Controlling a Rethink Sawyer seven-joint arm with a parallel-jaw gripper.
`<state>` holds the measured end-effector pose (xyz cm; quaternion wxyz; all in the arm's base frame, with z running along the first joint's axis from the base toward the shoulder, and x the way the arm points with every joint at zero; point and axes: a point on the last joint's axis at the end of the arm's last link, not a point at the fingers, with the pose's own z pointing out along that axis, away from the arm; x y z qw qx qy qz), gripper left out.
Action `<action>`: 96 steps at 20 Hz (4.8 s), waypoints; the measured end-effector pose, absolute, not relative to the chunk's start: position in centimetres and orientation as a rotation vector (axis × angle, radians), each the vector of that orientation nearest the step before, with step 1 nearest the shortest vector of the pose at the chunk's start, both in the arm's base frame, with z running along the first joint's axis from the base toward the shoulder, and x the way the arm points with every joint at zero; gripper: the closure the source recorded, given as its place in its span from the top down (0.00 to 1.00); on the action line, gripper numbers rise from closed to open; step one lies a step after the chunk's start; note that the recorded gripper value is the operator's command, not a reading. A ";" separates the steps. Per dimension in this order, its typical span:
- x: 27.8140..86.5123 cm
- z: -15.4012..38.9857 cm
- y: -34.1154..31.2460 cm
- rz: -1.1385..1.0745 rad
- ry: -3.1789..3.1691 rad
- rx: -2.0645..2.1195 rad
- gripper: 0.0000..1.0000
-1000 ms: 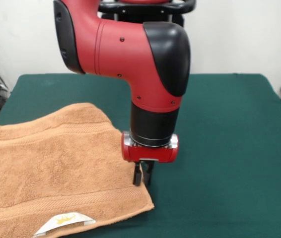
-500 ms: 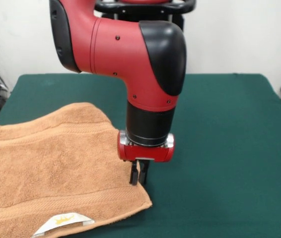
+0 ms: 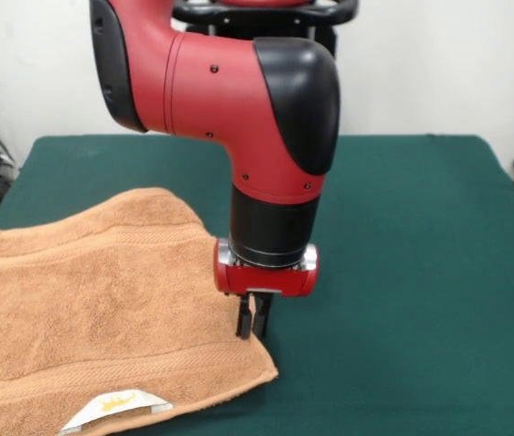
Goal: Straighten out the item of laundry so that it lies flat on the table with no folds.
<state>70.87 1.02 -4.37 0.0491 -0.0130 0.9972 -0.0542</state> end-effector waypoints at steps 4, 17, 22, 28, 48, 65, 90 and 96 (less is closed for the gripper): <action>70.9 -4.4 1.0 -0.166 3.038 -0.039 0.00; 70.7 -4.3 1.8 -0.185 3.038 -0.068 0.00; 70.7 -4.3 2.4 -0.189 3.037 -0.083 0.00; 70.6 -4.3 2.4 -0.190 3.037 -0.085 0.00; 70.3 -4.0 5.5 -0.190 3.034 -0.153 0.00; 70.3 -3.4 6.8 -0.188 3.026 -0.178 0.00; 70.6 1.1 4.5 -0.171 3.036 -0.109 0.00; 70.9 1.6 4.5 -0.146 3.044 -0.097 0.00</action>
